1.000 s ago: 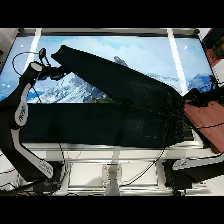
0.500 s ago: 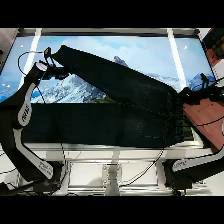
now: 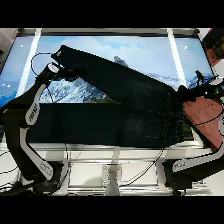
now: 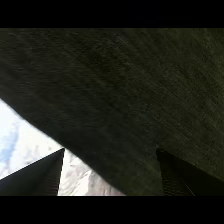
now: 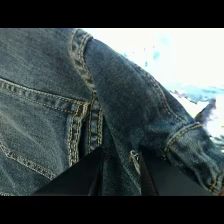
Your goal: Fold the clothes and pants, and hang the long-sleeved shirts on hangers.
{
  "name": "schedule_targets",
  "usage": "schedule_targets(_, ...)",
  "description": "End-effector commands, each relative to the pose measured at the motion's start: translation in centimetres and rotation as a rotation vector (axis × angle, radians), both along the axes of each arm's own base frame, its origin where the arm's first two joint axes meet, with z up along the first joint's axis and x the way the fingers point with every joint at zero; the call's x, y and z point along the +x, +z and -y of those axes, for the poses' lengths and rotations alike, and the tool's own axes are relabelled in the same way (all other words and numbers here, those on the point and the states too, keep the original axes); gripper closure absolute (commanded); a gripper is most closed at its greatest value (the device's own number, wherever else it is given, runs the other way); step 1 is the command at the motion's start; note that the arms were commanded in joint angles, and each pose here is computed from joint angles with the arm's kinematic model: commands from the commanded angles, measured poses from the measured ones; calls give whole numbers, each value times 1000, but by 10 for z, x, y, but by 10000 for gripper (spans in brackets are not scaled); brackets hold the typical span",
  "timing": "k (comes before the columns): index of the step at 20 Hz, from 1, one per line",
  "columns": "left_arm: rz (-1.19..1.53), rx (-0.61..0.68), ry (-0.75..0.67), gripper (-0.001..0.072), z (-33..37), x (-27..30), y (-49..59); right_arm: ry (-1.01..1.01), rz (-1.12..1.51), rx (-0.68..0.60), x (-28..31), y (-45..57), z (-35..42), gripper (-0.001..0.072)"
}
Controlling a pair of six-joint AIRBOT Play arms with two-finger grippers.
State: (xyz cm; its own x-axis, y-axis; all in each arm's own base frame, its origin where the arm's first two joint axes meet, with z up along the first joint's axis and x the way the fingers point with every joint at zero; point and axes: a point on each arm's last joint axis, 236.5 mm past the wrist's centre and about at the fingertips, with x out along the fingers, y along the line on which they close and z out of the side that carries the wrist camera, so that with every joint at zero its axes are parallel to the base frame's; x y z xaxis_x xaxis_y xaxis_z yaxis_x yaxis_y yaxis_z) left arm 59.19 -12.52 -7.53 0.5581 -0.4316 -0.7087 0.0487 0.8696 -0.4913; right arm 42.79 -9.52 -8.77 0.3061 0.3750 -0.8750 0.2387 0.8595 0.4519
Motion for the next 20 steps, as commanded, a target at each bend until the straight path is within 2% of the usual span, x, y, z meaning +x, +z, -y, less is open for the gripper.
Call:
schedule_targets(1, -30, -18, 20, 111, 11, -1, -14, 0, 5, -1, 1, 0, -1, 455)
schedule_targets(5, -45, -19, 18, 174, 14, -2, -23, 2, 3, 0, 1, 1, -1, 455)
schedule_targets(7, -43, -23, 18, 236, 16, -2, -23, 1, 3, 0, 1, 0, -1, 455)
schedule_targets(8, -40, -24, 14, 321, 17, -1, -21, 2, 3, 0, 1, 0, -1, 455)
schedule_targets(10, -21, -32, 2, 568, 26, 2, -13, 2, 2, 0, 1, 0, -1, 454)
schedule_targets(11, -8, -27, -8, 652, 29, 4, -9, 2, 2, 0, 1, 0, -1, 455)
schedule_targets(12, 3, -17, -7, 687, 27, 7, -7, 2, 2, 0, 1, 0, -1, 455)
schedule_targets(17, 42, 5, 9, 684, 4, 12, 18, 14, -11, 11, -3, 1, -4, 457)
schedule_targets(20, 16, 198, -128, 685, -21, -20, 49, 57, -44, 39, -14, 1, -13, 514)
